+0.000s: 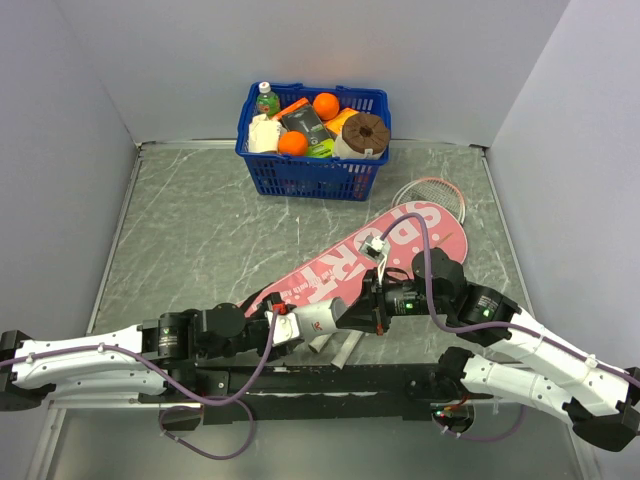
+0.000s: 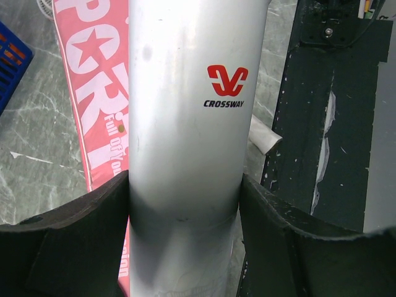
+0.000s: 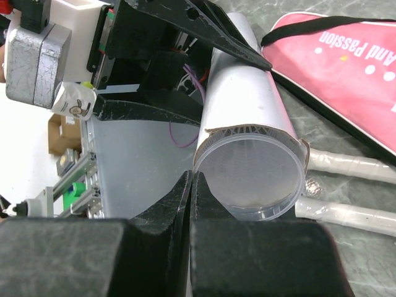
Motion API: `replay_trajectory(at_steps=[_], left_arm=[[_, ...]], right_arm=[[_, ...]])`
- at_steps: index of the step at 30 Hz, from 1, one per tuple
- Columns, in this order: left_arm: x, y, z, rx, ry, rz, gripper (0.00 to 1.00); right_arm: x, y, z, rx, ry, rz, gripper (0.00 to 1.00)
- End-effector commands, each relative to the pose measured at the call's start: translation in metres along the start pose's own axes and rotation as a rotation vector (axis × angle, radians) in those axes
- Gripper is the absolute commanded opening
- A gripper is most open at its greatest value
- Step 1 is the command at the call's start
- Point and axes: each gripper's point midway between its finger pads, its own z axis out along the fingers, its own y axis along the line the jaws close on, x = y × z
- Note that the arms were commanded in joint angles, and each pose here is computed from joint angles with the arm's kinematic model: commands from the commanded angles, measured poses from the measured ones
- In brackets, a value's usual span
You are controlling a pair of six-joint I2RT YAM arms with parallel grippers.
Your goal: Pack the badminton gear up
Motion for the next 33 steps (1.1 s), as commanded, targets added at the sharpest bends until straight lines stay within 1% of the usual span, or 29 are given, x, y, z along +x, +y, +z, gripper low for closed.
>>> replay_trajectory(at_steps=[1,11,19,21,24,25,27,28,29,30,33], left_arm=[[-0.032,0.001,0.0,0.003,-0.122,-0.016,0.01],[-0.033,-0.003,0.001,0.026,-0.123,-0.02,0.01],[-0.036,-0.003,-0.001,0.027,-0.137,-0.024,0.01],[-0.037,-0.003,-0.002,0.028,-0.143,-0.023,0.01],[-0.039,-0.003,-0.003,0.027,-0.154,-0.023,0.01],[-0.04,-0.003,-0.004,0.028,-0.157,-0.025,0.01],[-0.042,-0.003,-0.006,0.03,-0.166,-0.026,0.01],[-0.043,-0.003,-0.006,0.03,-0.173,-0.027,0.01],[-0.044,-0.003,-0.007,0.031,-0.179,-0.029,0.01],[-0.045,-0.003,-0.008,0.033,-0.182,-0.028,0.01],[-0.047,-0.003,-0.01,0.037,-0.191,-0.032,0.01]], right_arm=[[-0.004,0.016,0.001,-0.078,-0.027,-0.03,0.0],[-0.003,0.013,0.008,-0.09,-0.03,-0.069,0.0],[-0.001,0.022,0.01,-0.15,-0.012,-0.076,0.0],[0.001,0.026,0.011,-0.187,-0.013,-0.075,0.06],[0.008,0.024,0.014,-0.206,-0.011,-0.048,0.2],[0.007,0.025,0.015,-0.215,-0.021,-0.048,0.29],[0.01,0.023,0.018,-0.223,-0.025,-0.026,0.37],[0.01,0.024,0.019,-0.243,-0.037,-0.03,0.44],[0.011,0.026,0.02,-0.256,-0.037,-0.025,0.48],[0.011,0.027,0.021,-0.265,-0.037,-0.013,0.54],[0.008,0.023,0.023,-0.25,-0.056,-0.002,0.57]])
